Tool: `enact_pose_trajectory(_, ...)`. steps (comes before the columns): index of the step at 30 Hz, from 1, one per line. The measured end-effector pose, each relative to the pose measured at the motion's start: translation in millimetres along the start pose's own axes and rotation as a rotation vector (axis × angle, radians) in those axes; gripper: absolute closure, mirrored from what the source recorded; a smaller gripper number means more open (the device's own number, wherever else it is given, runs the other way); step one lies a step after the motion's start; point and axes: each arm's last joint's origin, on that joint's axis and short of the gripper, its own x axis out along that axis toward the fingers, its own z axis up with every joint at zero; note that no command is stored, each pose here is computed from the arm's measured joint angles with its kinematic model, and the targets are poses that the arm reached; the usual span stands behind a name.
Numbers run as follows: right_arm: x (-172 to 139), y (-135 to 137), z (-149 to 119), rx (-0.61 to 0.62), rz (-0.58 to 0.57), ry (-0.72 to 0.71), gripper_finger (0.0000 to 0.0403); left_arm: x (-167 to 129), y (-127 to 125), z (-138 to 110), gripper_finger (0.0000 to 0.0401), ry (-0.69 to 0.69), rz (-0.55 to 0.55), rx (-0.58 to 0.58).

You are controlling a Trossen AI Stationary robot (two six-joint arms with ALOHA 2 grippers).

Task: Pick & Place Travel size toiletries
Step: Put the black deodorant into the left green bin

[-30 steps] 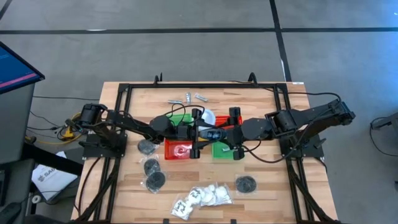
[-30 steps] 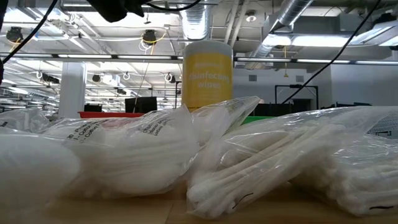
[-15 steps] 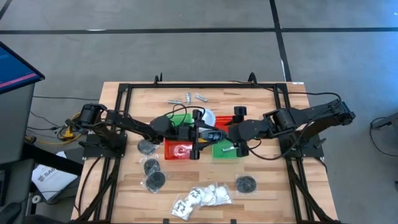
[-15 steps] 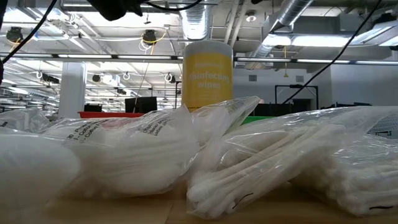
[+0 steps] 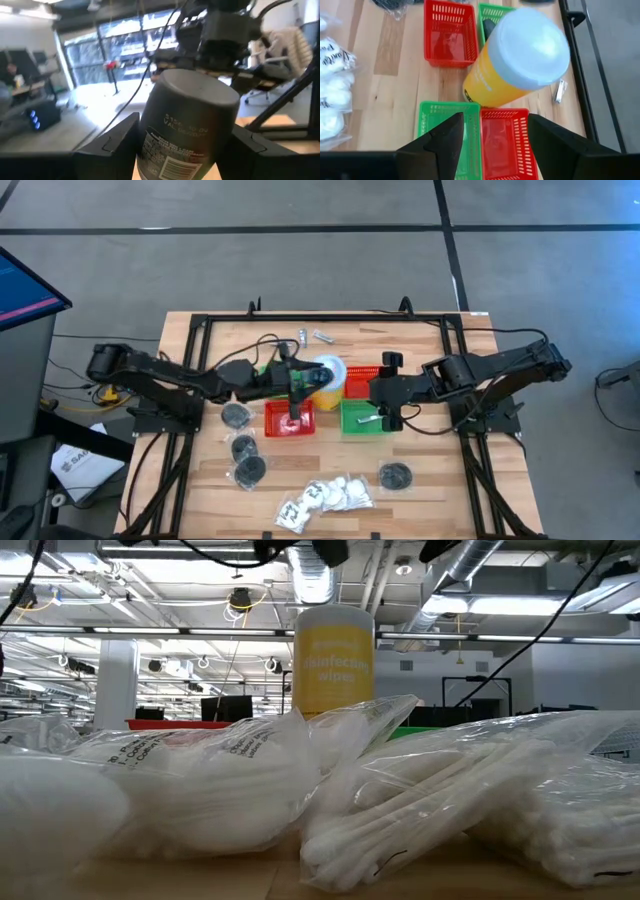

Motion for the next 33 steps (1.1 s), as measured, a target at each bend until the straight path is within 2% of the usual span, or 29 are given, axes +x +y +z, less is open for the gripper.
enact_pose_trajectory(8, 14, 6, -13, -0.018, -0.004, 0.062, 0.0205, -37, 15, -8, 0.0202, 0.051, 0.117, -0.052)
enact_pose_trajectory(14, 17, 7, -15, -0.012, -0.004, 0.07, 0.0213, -53, 22, -21, 0.0202, 0.091, 0.206, -0.074)
enact_pose_trajectory(19, 17, 7, -15, -0.007, -0.005, 0.069, 0.0218, -53, 30, -40, 0.0202, 0.156, 0.252, -0.109)
enact_pose_trajectory(27, 17, 7, -15, -0.004, -0.005, 0.069, 0.0222, -50, 47, -72, 0.0202, 0.341, 0.358, -0.2)
enact_pose_trajectory(33, 17, 7, -15, -0.004, -0.005, 0.069, 0.0221, -44, 50, -94, 0.0202, 0.445, 0.395, -0.22)
